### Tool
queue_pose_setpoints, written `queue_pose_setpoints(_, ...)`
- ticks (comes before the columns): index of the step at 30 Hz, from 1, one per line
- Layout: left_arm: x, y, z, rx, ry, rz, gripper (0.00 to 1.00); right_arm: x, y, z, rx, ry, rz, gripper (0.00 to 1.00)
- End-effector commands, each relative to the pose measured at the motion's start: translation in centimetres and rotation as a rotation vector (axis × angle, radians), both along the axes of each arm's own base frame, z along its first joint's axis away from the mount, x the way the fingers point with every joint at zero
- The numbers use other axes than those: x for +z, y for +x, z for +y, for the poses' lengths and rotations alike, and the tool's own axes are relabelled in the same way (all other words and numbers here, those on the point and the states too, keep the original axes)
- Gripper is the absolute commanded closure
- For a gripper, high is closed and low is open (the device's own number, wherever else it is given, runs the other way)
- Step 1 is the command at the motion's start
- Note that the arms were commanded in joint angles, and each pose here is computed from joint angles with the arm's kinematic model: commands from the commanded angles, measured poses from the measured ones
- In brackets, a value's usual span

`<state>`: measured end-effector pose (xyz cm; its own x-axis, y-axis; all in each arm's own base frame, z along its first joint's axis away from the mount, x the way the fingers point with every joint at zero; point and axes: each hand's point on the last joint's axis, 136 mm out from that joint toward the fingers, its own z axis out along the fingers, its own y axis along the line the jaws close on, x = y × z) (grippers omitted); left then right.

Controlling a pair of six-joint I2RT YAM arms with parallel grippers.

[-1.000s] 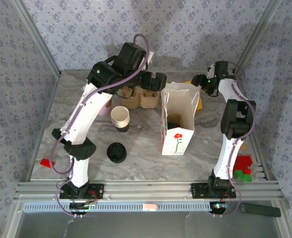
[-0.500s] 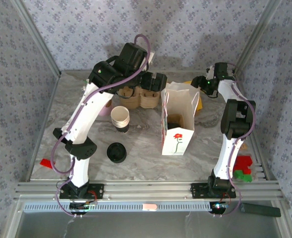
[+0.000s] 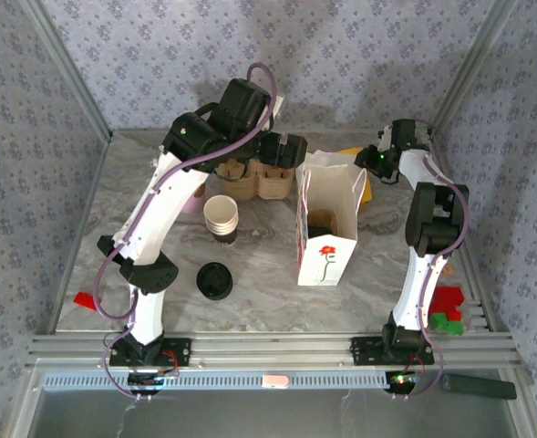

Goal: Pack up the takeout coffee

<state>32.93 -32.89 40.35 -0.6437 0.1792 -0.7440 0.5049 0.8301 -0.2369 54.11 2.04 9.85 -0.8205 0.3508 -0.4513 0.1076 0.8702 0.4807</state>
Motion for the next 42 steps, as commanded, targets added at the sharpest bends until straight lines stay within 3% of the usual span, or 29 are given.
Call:
queue_pose_setpoints(1,0.5,-0.4,-0.5,-0.008,-0.021,-0.003,0.00,0.2,-0.2,-0.2,-0.002,-0.041,-0.005,0.70)
queue_pose_setpoints(13,0.6,-0.4,-0.8,-0.008,-0.027,-0.006,0.00,2.2,-0.4,0.0,0.003,-0.051,-0.044,1.00)
queue_pose_setpoints(28,2.0,-1.7,-1.0,-0.007,-0.022,-0.061,0.00,10.2,-1.7,2.2,0.074,-0.142,-0.156,1.00)
queue_pose_setpoints(42,1.8,-1.7,-2.0,-0.012,-0.024,-0.072,0.00,3.6,-0.7,-1.8,-0.021,-0.106,-0.004,1.00)
